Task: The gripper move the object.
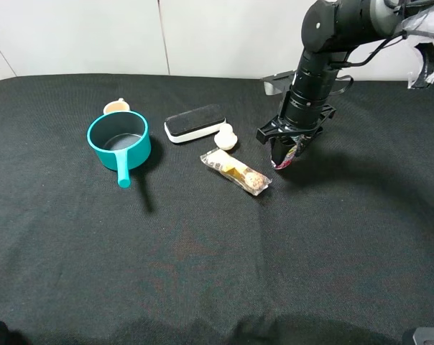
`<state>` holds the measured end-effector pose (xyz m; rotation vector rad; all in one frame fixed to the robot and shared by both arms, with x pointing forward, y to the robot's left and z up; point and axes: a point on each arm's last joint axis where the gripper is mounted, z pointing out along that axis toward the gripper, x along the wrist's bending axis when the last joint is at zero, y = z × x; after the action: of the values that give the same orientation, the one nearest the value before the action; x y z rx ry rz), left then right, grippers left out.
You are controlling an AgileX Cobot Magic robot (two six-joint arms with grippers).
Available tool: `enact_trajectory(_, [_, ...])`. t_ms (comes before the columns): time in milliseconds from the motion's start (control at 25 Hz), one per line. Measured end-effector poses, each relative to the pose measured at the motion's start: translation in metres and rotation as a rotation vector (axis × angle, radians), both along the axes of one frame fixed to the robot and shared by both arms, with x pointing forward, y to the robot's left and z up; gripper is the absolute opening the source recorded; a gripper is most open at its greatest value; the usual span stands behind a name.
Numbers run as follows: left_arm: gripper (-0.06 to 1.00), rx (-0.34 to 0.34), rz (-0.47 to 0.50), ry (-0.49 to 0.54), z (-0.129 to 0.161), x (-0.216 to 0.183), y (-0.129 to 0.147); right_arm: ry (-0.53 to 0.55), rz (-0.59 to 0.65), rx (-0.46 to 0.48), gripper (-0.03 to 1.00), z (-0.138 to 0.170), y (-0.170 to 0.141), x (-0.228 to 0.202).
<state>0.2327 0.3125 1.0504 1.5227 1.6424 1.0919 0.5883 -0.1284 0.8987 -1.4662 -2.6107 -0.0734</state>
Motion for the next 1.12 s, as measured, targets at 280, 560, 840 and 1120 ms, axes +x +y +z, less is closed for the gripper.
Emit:
enact_trajectory(280, [0.99, 0.0, 0.0, 0.0, 0.0, 0.0, 0.0, -0.008, -0.001, 0.003, 0.5, 0.0, 0.0002, 0.0007])
enact_trajectory(560, [0.99, 0.0, 0.0, 0.0, 0.0, 0.0, 0.0, -0.02, 0.005, -0.003, 0.68, -0.0002, -0.0003, 0.0018])
enact_trajectory(840, [0.99, 0.0, 0.0, 0.0, 0.0, 0.0, 0.0, -0.028, 0.006, -0.004, 0.69, -0.0003, -0.0004, 0.0025])
enact_trajectory(1120, [0.99, 0.0, 0.0, 0.0, 0.0, 0.0, 0.0, -0.046, -0.005, 0.017, 0.69, 0.0057, 0.001, 0.0029])
